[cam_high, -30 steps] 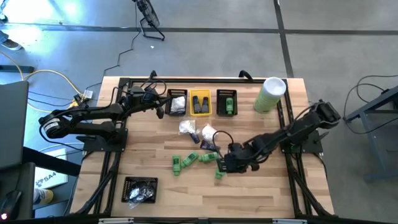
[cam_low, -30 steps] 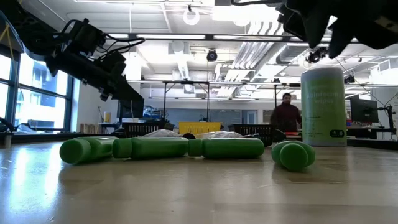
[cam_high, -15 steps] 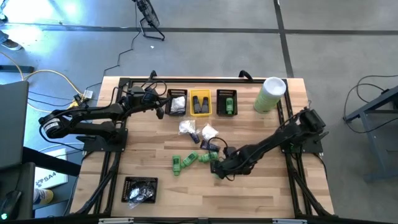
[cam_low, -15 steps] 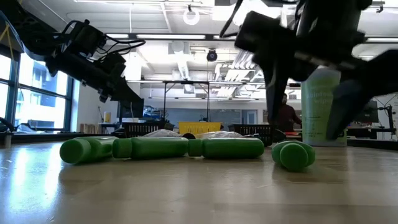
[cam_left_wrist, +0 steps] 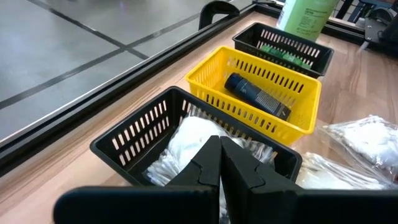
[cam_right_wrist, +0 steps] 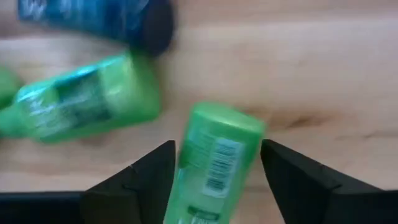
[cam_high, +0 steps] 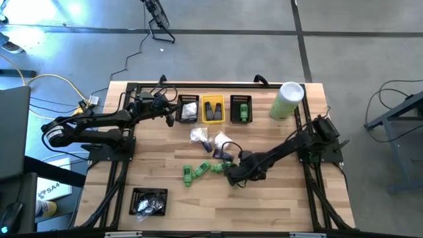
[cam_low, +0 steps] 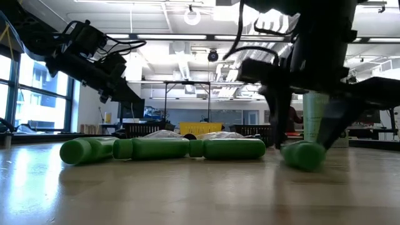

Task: Pick & Place Travel size toiletries
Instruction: Put the green shampoo bottle into the top right black bin

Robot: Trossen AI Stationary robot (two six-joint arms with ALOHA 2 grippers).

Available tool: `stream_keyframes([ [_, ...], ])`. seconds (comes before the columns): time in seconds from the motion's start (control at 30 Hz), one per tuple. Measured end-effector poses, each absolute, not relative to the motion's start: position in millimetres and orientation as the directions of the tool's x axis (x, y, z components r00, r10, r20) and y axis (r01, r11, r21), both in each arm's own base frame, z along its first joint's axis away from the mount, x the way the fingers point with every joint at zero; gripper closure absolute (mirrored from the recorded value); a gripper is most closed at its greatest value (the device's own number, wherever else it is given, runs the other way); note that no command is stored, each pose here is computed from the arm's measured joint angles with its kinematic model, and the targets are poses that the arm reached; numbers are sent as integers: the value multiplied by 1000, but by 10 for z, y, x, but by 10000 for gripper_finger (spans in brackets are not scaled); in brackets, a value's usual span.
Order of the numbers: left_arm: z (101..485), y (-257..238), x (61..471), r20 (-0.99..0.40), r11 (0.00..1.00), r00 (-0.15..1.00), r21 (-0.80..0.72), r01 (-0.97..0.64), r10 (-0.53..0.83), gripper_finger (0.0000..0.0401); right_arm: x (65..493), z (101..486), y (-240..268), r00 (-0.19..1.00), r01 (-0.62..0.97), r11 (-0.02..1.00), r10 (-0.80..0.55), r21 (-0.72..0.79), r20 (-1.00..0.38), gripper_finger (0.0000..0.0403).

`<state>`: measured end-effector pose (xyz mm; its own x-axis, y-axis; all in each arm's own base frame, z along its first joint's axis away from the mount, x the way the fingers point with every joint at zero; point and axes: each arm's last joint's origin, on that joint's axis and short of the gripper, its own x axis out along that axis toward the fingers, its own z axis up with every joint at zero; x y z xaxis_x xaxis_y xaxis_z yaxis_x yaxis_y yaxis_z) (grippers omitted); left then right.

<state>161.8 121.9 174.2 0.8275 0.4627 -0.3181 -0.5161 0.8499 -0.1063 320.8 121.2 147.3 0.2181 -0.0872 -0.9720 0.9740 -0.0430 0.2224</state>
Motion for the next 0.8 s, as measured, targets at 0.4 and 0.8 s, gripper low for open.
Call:
stream_keyframes([
  [0.4, 1743, 1220, 1618, -318, 850, 828, -106, -516, 463, 401, 3239, 1458, 900, 121, 987, 115, -50, 114, -991, 229],
  [0.8, 1743, 1220, 1618, -318, 850, 827, -106, -516, 463, 401, 3259, 1459, 825, 119, 973, 205, -52, 107, -991, 239],
])
